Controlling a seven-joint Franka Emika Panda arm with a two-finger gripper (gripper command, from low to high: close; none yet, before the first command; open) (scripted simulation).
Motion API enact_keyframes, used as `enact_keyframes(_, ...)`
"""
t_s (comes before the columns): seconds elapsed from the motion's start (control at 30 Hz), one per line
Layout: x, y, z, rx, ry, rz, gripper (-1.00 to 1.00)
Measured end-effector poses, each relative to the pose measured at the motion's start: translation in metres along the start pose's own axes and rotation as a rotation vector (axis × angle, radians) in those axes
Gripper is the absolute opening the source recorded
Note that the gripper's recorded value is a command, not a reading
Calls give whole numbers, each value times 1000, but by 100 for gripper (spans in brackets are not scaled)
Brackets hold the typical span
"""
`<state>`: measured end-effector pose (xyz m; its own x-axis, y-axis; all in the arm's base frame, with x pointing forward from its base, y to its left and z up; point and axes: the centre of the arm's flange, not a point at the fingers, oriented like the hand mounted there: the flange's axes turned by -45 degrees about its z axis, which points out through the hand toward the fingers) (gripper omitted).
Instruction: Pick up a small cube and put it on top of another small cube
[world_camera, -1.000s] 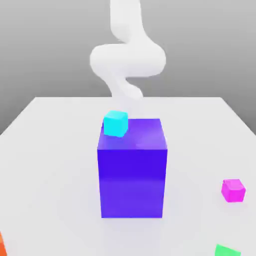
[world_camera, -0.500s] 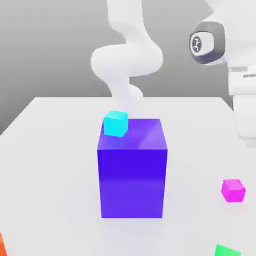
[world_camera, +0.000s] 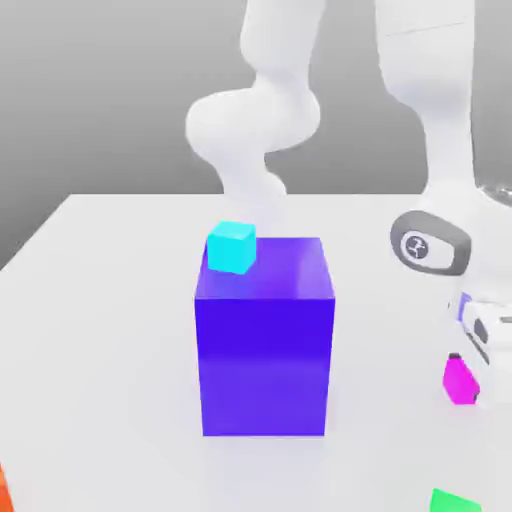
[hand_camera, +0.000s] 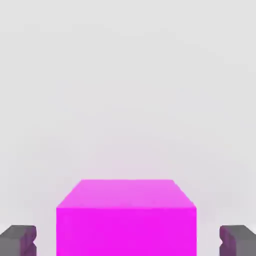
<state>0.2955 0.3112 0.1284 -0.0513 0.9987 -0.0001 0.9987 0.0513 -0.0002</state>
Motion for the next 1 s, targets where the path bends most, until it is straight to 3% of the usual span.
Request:
enact_keyframes(0.13,0,0,-1,0,-1,0,-100)
enact_keyframes(0.33,-1,4,-59,0,-1,9,-100)
enact_keyframes(0.53,-28,103,-83,1,-1,245,-100)
enact_keyframes(0.77,-103,217,-110,2,1,540,-100)
enact_keyframes(0.87,-113,230,-75,2,1,572,-100)
enact_keyframes(0.9,-114,230,-61,2,0,575,100)
enact_keyframes(1.0,-114,230,-61,2,0,575,100)
